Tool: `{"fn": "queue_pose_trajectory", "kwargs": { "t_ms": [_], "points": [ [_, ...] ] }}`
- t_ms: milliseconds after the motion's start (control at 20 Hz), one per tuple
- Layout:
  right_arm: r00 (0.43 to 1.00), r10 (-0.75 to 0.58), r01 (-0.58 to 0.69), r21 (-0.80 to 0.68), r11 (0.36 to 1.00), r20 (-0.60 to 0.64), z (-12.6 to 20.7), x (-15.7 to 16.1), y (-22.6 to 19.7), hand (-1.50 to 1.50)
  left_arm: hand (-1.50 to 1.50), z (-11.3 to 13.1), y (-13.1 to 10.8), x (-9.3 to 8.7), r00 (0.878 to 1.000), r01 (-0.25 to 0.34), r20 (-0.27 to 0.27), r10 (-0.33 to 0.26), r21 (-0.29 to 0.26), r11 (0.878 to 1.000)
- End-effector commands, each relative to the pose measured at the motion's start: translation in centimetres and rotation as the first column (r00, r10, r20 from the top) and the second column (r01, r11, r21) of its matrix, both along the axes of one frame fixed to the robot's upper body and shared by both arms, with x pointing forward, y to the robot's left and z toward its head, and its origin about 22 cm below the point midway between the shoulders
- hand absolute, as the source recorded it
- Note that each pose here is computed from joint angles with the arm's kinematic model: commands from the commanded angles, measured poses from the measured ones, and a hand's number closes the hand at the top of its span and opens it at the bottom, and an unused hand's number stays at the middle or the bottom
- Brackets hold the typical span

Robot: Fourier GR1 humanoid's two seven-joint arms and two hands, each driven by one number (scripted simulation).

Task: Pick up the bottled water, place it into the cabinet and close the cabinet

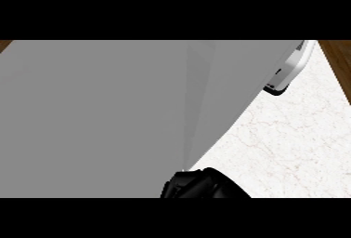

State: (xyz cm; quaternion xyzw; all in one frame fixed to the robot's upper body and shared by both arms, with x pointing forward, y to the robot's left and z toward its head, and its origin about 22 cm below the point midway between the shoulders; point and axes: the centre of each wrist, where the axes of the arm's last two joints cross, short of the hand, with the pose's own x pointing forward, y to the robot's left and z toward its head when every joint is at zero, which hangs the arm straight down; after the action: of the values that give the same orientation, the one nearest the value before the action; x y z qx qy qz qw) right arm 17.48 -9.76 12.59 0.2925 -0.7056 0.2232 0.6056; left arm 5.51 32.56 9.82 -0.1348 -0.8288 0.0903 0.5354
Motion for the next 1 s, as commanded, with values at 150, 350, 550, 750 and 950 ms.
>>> {"fn": "queue_pose_trajectory", "kwargs": {
  "t_ms": [150, 350, 550, 750, 950],
  "points": [
    [0.998, -0.016, 0.023, 0.105, 0.994, -0.059, 2.2, 7.3, 1.4, 1.50, -1.50, 0.3, 2.6, -0.8, 1.000, 0.001, 0.016, -0.001, -0.024, 1.000],
    [0.994, -0.025, 0.041, 0.156, 0.987, -0.105, 3.1, 10.4, -0.6, 1.50, -1.50, 1.5, 2.4, -1.8, 1.000, -0.013, 0.017, 0.013, -0.005, 1.000],
    [0.993, -0.030, 0.043, 0.115, 0.992, -0.110, 4.6, 14.0, 0.1, 1.50, -1.50, 0.9, 4.3, -3.8, 0.999, -0.030, 0.035, 0.031, -0.027, 0.999],
    [0.995, -0.004, 0.012, 0.087, 0.996, -0.097, 4.0, 17.6, -2.1, 1.50, -1.50, 0.8, 4.4, -4.7, 0.999, -0.032, 0.021, 0.033, -0.046, 0.998],
    [0.996, 0.029, -0.025, 0.056, 0.998, -0.086, 0.5, 18.7, -0.3, 1.50, -1.50, 1.5, 4.7, -4.9, 1.000, -0.012, 0.025, 0.013, -0.021, 1.000]
  ]
}}
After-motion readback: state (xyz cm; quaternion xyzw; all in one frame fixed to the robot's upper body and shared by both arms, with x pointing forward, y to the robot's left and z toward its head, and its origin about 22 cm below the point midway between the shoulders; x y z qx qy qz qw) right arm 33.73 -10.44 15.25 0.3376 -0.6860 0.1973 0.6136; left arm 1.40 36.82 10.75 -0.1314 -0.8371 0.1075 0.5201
